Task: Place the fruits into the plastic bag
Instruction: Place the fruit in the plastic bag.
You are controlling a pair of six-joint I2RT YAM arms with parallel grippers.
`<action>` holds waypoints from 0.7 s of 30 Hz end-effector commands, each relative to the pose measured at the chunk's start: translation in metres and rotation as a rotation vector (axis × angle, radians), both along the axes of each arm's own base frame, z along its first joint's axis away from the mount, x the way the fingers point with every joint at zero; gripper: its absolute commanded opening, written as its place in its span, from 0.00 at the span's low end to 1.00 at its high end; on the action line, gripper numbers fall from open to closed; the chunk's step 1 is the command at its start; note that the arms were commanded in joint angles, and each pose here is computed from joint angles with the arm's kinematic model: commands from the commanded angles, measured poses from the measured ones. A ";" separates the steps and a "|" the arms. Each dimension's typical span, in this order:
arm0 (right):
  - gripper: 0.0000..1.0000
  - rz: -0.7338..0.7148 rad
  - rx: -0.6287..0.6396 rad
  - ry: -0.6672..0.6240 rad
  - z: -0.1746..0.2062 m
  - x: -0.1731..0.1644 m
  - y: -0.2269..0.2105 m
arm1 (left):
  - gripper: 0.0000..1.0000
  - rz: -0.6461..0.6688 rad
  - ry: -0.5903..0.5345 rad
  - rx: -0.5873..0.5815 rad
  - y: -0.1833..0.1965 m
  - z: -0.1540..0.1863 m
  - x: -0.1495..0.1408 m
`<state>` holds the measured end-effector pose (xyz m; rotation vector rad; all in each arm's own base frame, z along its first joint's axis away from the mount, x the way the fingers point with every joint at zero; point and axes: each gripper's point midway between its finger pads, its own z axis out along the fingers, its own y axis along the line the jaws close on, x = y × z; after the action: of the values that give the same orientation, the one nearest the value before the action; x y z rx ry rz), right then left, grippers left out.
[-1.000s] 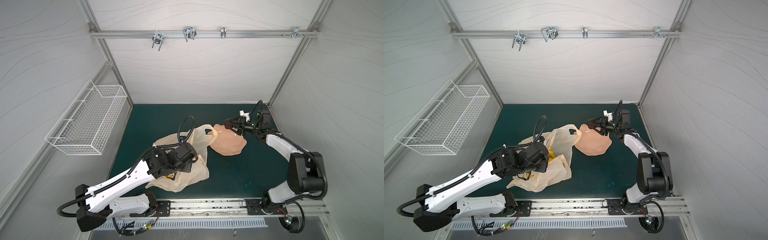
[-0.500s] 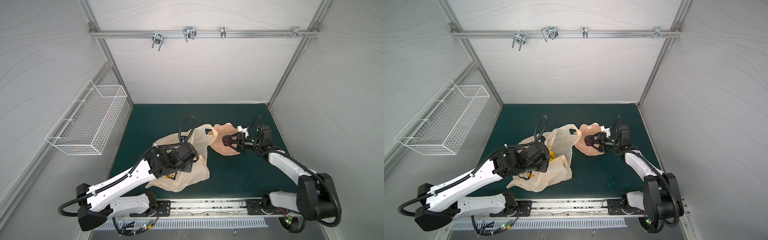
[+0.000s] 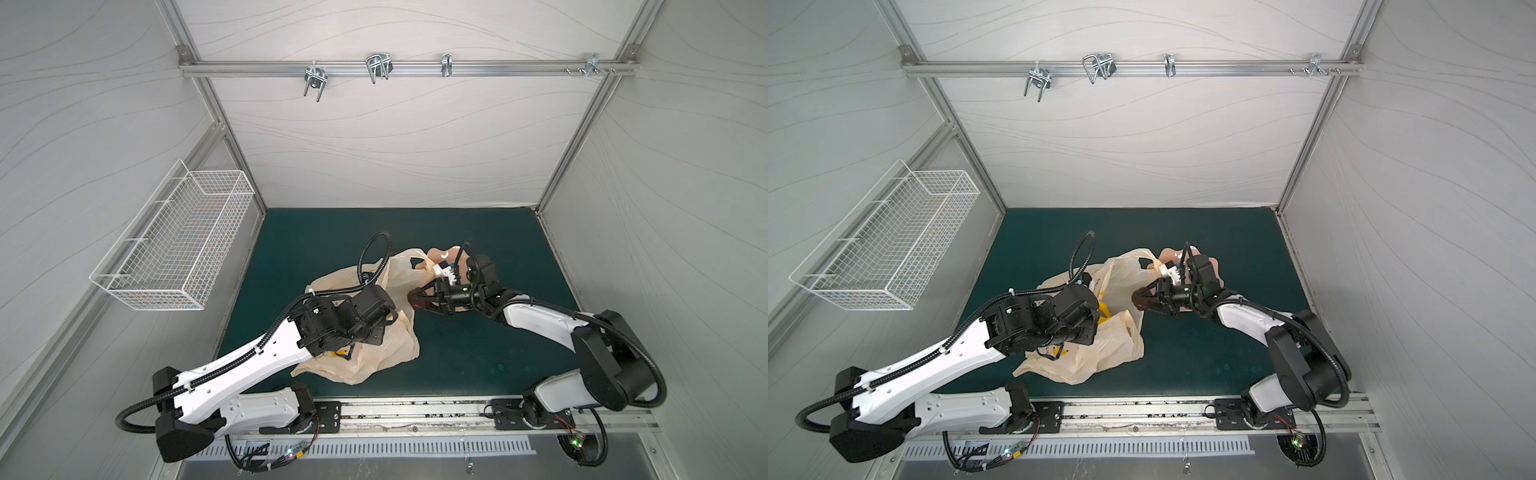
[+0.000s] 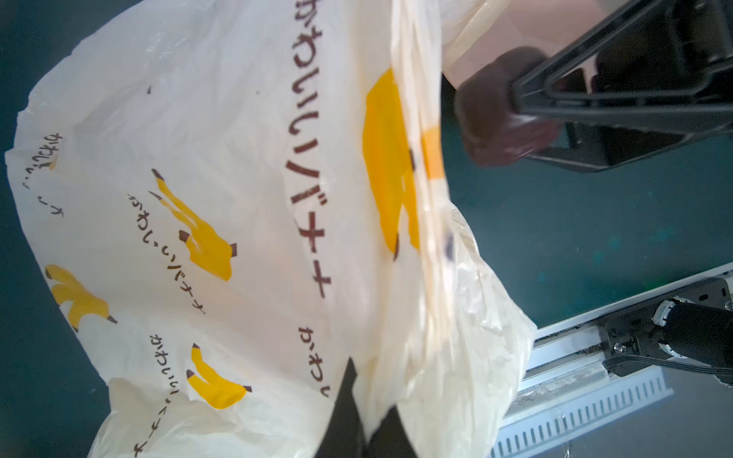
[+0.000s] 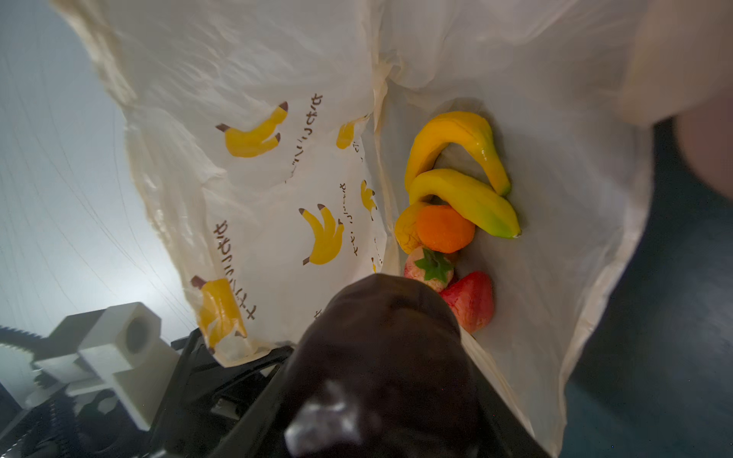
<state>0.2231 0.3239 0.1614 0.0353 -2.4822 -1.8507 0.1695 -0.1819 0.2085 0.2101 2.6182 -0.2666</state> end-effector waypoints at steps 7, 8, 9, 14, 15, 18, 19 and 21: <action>0.42 0.110 0.013 -0.004 -0.014 -0.024 0.089 | 0.00 0.016 -0.051 -0.032 0.013 0.011 -0.001; 0.42 0.123 0.016 0.002 -0.015 -0.027 0.096 | 0.00 0.020 -0.053 -0.033 0.015 0.011 -0.002; 0.42 0.131 0.016 0.009 -0.019 -0.031 0.103 | 0.00 0.025 -0.057 -0.032 0.017 0.011 -0.002; 0.43 0.175 0.014 0.062 -0.034 -0.047 0.132 | 0.00 0.042 -0.059 -0.034 0.026 0.007 -0.006; 0.44 0.184 0.012 0.067 -0.036 -0.050 0.136 | 0.00 0.045 -0.058 -0.033 0.027 0.006 -0.007; 0.53 0.215 -0.011 0.087 -0.043 -0.060 0.148 | 0.00 0.055 -0.053 -0.020 0.032 0.003 -0.009; 0.56 0.230 -0.024 0.095 -0.046 -0.064 0.151 | 0.00 0.061 -0.052 -0.017 0.035 0.002 -0.010; 0.65 0.255 -0.036 0.102 -0.049 -0.071 0.157 | 0.00 0.073 -0.055 -0.016 0.038 0.001 -0.011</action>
<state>0.1593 0.4702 0.1098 0.2320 -2.3412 -1.6784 0.1571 -0.1533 0.2057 0.1686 2.5841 -0.2744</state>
